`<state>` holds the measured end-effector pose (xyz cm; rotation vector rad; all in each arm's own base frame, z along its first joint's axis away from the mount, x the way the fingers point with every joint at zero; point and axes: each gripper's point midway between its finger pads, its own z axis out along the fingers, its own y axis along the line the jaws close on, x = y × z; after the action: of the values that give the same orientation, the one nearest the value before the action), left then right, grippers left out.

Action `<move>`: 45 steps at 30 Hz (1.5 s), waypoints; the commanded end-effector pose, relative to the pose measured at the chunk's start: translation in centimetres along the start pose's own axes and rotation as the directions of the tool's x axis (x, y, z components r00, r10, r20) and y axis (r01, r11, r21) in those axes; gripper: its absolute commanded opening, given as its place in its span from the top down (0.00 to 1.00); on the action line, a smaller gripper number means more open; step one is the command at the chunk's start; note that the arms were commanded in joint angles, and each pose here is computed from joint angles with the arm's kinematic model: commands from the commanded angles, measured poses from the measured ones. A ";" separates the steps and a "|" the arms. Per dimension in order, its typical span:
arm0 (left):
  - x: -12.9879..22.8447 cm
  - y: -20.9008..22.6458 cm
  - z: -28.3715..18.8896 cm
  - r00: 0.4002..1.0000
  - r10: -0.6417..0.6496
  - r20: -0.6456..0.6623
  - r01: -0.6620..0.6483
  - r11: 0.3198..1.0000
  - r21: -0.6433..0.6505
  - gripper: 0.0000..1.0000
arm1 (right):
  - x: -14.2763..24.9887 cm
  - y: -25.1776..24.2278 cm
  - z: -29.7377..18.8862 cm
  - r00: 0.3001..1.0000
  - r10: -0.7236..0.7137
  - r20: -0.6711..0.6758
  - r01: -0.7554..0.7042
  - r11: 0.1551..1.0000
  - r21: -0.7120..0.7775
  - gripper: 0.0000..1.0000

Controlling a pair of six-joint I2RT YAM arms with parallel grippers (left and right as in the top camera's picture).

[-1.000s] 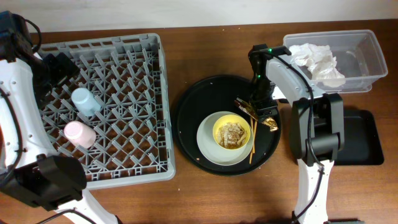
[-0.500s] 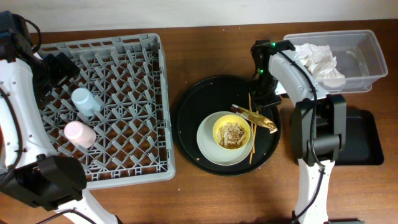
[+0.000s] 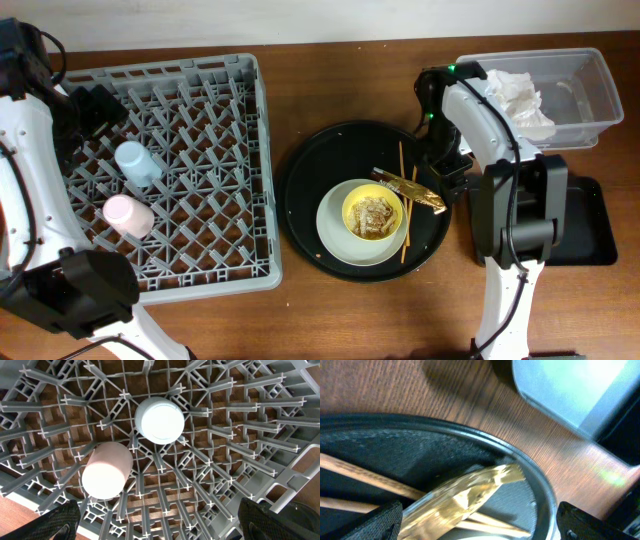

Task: Sort waste into correct bins and load items into the dishwasher rack
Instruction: 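Grasp the gold wrapper with the right gripper and lift it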

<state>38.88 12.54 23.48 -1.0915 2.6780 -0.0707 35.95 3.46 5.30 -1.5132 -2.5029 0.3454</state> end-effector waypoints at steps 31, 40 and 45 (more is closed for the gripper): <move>-0.2 0.2 -0.4 1.000 0.009 0.015 -0.009 1.000 0.001 0.01 | 1.9 -1.4 1.1 0.981 0.121 -0.149 -0.162 0.940 -0.299 0.01; -0.2 0.2 -0.4 1.000 0.009 0.015 -0.009 1.000 0.001 0.01 | 3.2 -1.0 3.3 0.888 0.401 -0.225 -0.446 0.870 -0.210 0.12; -0.2 0.2 -0.4 1.000 0.009 0.015 -0.009 1.000 0.001 0.01 | 2.0 -0.2 4.0 0.872 0.464 -0.158 -0.489 0.841 -0.230 0.14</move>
<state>38.87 12.54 23.48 -1.0916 2.6783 -0.0707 33.66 5.70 2.95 -2.1092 -2.1672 -0.0938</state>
